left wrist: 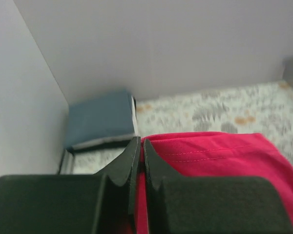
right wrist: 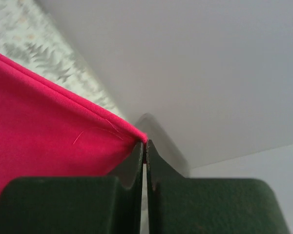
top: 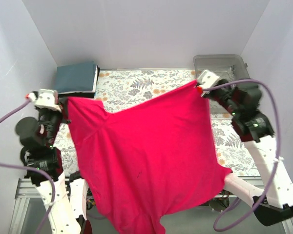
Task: Fold and stack the t-shirts
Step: Flatten the tshirt out, then fold the tshirt
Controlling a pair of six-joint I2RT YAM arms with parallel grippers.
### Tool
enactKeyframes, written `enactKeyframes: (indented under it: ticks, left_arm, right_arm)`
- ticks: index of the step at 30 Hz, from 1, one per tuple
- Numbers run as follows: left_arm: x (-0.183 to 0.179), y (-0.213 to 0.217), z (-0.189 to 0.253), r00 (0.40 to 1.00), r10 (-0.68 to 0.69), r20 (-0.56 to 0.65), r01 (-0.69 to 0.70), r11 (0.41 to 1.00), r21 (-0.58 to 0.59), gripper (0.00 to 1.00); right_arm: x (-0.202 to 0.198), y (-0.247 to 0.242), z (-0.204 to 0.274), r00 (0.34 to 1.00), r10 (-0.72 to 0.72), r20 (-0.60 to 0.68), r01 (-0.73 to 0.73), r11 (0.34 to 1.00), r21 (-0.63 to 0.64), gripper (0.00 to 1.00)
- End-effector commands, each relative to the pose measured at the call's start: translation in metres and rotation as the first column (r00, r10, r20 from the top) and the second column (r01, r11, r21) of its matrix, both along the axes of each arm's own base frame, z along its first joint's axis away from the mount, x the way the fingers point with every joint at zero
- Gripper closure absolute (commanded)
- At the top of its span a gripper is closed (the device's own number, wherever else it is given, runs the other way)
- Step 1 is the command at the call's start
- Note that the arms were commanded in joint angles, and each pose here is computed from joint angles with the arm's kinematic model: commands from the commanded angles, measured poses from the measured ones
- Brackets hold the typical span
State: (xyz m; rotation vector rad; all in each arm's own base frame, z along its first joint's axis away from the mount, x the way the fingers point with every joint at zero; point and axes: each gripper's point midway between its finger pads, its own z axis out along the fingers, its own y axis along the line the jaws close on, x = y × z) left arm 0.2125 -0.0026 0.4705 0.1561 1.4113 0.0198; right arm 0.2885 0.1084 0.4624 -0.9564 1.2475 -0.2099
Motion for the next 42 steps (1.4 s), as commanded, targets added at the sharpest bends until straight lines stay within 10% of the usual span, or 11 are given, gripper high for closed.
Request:
enactKeyframes:
  ticks: [1, 17, 42]
  left_arm:
    - [0.015, 0.000, -0.091, 0.982, -0.040, -0.182, 0.045, 0.999, 0.024, 1.00]
    - [0.171, 0.048, -0.321, 0.777, -0.088, -0.623, -0.037, 0.982, -0.185, 1.00]
    - [0.320, 0.068, -0.283, 0.857, -0.029, -0.515, -0.044, 0.991, -0.129, 1.00]
  right_arm:
    - [0.011, 0.018, -0.057, 0.995, 0.082, -0.062, -0.086, 0.994, -0.063, 0.99]
    - [0.133, 0.064, -0.258, 0.925, 0.052, -0.375, -0.142, 0.966, -0.217, 0.99]
    - [0.202, 0.058, -0.241, 0.952, -0.049, -0.303, -0.030, 0.967, -0.252, 0.99]
